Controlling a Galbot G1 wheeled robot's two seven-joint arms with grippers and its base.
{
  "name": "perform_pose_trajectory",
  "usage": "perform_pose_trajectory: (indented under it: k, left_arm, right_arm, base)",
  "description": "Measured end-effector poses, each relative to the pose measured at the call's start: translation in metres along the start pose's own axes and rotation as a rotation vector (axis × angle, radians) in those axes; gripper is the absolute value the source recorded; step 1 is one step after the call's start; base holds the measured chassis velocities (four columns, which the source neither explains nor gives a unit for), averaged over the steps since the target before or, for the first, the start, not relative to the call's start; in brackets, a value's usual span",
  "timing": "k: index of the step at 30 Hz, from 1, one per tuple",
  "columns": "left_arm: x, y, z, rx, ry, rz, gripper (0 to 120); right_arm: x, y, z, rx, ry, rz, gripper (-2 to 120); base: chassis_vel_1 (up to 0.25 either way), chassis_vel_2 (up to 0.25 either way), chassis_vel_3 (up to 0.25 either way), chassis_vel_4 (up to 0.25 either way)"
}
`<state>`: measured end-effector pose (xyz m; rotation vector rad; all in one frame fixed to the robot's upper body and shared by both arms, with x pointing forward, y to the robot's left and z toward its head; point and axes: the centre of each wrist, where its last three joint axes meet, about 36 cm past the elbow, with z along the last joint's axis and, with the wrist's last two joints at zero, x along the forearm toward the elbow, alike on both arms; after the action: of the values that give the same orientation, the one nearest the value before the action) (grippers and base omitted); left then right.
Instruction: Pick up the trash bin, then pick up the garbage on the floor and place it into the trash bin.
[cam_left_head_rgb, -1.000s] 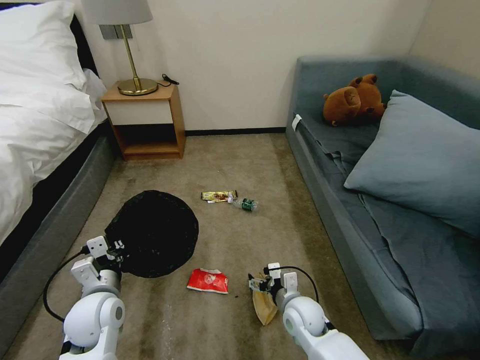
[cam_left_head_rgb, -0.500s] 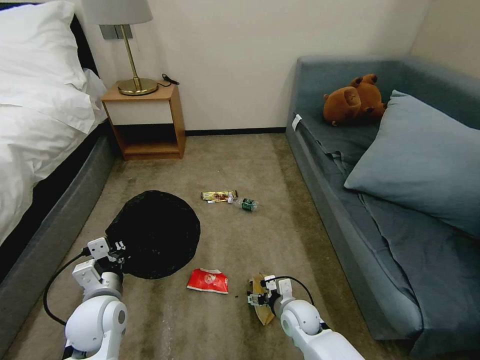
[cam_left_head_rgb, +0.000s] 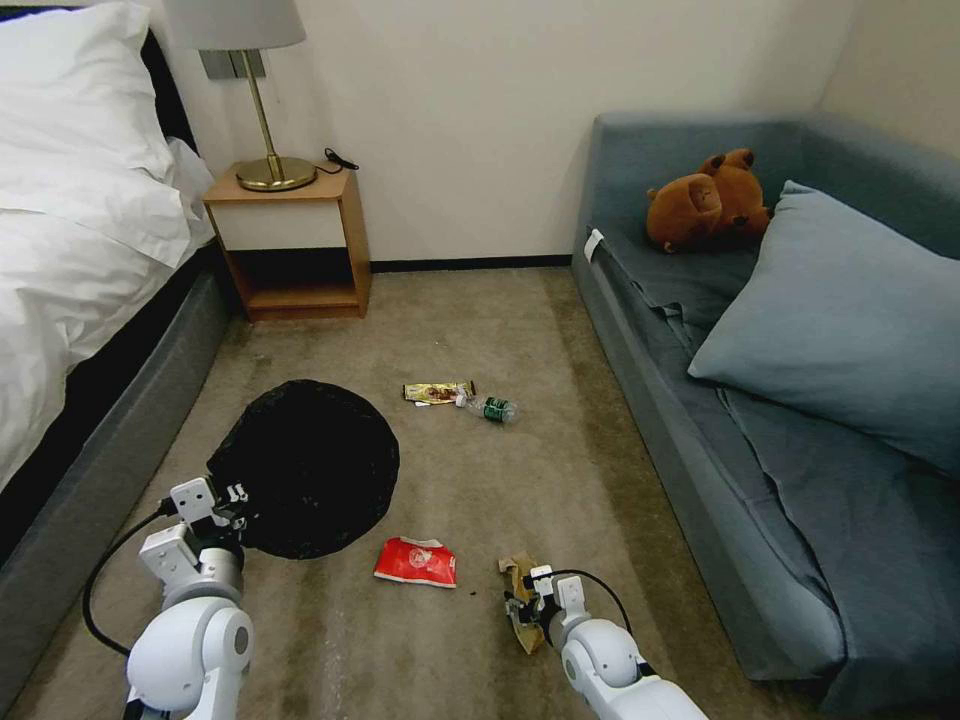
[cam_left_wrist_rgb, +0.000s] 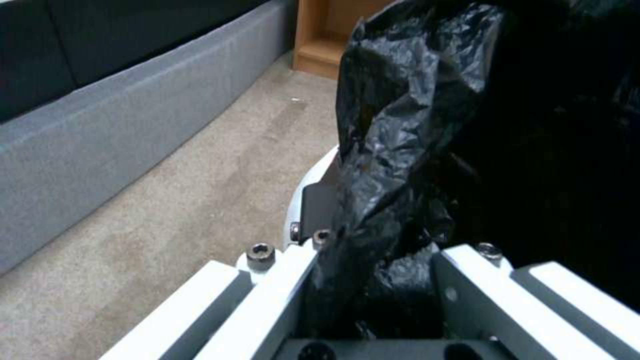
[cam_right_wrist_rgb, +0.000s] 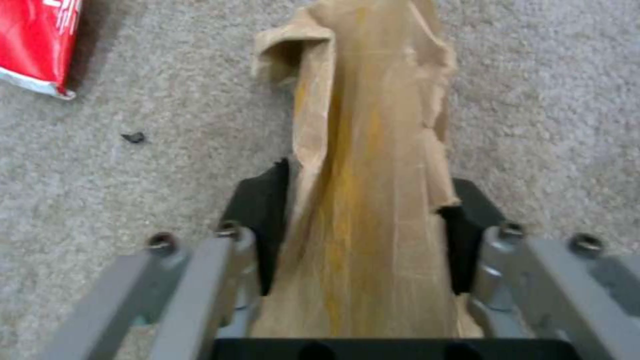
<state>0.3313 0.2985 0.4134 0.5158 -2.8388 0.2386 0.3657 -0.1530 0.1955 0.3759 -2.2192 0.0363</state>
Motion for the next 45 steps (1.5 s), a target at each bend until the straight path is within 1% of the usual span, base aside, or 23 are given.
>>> perform_pose_trajectory:
  k: [1, 3, 4, 5, 7, 8, 9, 10, 11, 13, 23, 25, 30, 32, 35, 37, 38, 39, 40, 41, 43, 44, 45]
  left_arm:
    - [0.0, 0.0, 0.0, 0.0, 0.0, 0.0, 1]
    - [0.0, 0.0, 0.001, 0.0, 0.001, 0.002, 1]
    - [0.0, 0.0, 0.001, 0.0, 0.001, 0.002, 1]
    - [-0.001, 0.0, 0.003, 0.001, 0.006, 0.0, 1]
    - [-0.001, 0.0, 0.004, 0.001, 0.007, 0.0, 1]
    - [-0.001, -0.001, 0.005, 0.003, 0.012, 0.001, 1]
    - [-0.001, -0.002, 0.006, 0.004, 0.013, 0.002, 1]
    - [-0.001, -0.002, 0.006, 0.004, 0.013, 0.002, 1]
    - [-0.001, -0.003, 0.006, 0.005, 0.012, 0.003, 1]
    - [-0.001, -0.003, 0.005, 0.006, 0.01, 0.003, 1]
    - [0.001, -0.002, 0.005, 0.007, 0.009, 0.0, 1]
    - [0.001, -0.002, 0.005, 0.008, 0.01, 0.0, 1]
    - [0.0, -0.002, 0.007, 0.01, 0.014, -0.001, 1]
    - [0.0, -0.003, 0.008, 0.011, 0.018, 0.0, 1]
    - [-0.001, -0.003, 0.009, 0.013, 0.02, 0.002, 1]
    - [-0.002, -0.003, 0.011, 0.017, 0.026, 0.004, 1]
    - [-0.002, -0.003, 0.011, 0.017, 0.026, 0.004, 1]
    - [-0.004, -0.005, 0.015, 0.02, 0.038, 0.006, 1]
    - [-0.005, -0.006, 0.017, 0.022, 0.047, 0.006, 1]
    - [-0.005, -0.006, 0.017, 0.022, 0.047, 0.006, 1]
    - [-0.005, -0.008, 0.019, 0.022, 0.056, 0.011, 1]
    - [-0.005, -0.009, 0.019, 0.022, 0.058, 0.013, 1]
    - [-0.005, -0.009, 0.019, 0.022, 0.058, 0.013, 1]
  right_arm:
    - [0.0, 0.0, 0.0, 0.0, 0.0, 0.0, 42]
    - [0.0, 0.0, 0.002, 0.007, -0.008, 0.006, 33]
    - [0.0, 0.0, 0.002, 0.007, -0.008, 0.006, 33]
    - [0.0, -0.001, 0.002, 0.014, -0.018, 0.011, 26]
    - [0.0, -0.001, 0.002, 0.014, -0.019, 0.012, 26]
    - [0.001, -0.001, 0.002, 0.013, -0.031, 0.016, 14]
    - [0.002, 0.0, 0.001, 0.013, -0.038, 0.015, 11]
    - [0.002, 0.0, 0.001, 0.013, -0.038, 0.015, 11]
    - [0.004, 0.001, 0.0, 0.013, -0.043, 0.015, 4]
    - [0.005, 0.003, 0.0, 0.017, -0.057, 0.015, 0]
    - [0.013, 0.007, -0.003, 0.04, -0.111, 0.017, 0]
    - [0.02, 0.006, -0.013, 0.042, -0.15, 0.024, 0]
    - [0.028, 0.006, -0.024, 0.047, -0.205, 0.036, 0]
    - [0.034, 0.009, -0.036, 0.053, -0.268, 0.045, 0]
    - [0.037, 0.011, -0.043, 0.054, -0.31, 0.047, 0]
    - [0.041, 0.017, -0.06, 0.063, -0.433, 0.059, 0]
    - [0.041, 0.017, -0.06, 0.063, -0.433, 0.059, 0]
    - [0.046, 0.036, -0.086, 0.052, -0.643, 0.068, 0]
    - [0.059, 0.051, -0.109, 0.016, -0.735, 0.043, 0]
    - [0.059, 0.051, -0.109, 0.016, -0.735, 0.043, 0]
    - [0.085, 0.072, -0.141, -0.013, -0.835, -0.024, 0]
    - [0.093, 0.078, -0.148, -0.018, -0.86, -0.044, 0]
    - [0.093, 0.078, -0.148, -0.018, -0.86, -0.044, 0]
  base:
    - [0.0, 0.0, 0.0, 0.0]
    - [0.0, 0.0, 0.0, 0.0]
    - [0.0, 0.0, 0.0, 0.0]
    - [0.0, 0.0, 0.0, 0.0]
    - [0.0, 0.0, 0.0, 0.0]
    - [0.0, 0.0, 0.0, 0.0]
    - [0.0, 0.0, 0.0, 0.0]
    - [0.0, 0.0, 0.0, 0.0]
    - [0.0, 0.0, 0.0, 0.0]
    - [0.0, 0.0, 0.0, 0.0]
    - [0.0, 0.0, 0.0, 0.0]
    - [0.0, 0.0, 0.0, 0.0]
    - [0.0, 0.0, 0.0, 0.0]
    - [0.0, 0.0, 0.0, 0.0]
    - [0.0, 0.0, 0.0, 0.0]
    - [0.0, 0.0, 0.0, 0.0]
    - [0.0, 0.0, 0.0, 0.0]
    - [0.0, 0.0, 0.0, 0.0]
    - [0.0, 0.0, 0.0, 0.0]
    - [0.0, 0.0, 0.0, 0.0]
    - [0.0, 0.0, 0.0, 0.0]
    - [0.0, 0.0, 0.0, 0.0]
    - [0.0, 0.0, 0.0, 0.0]
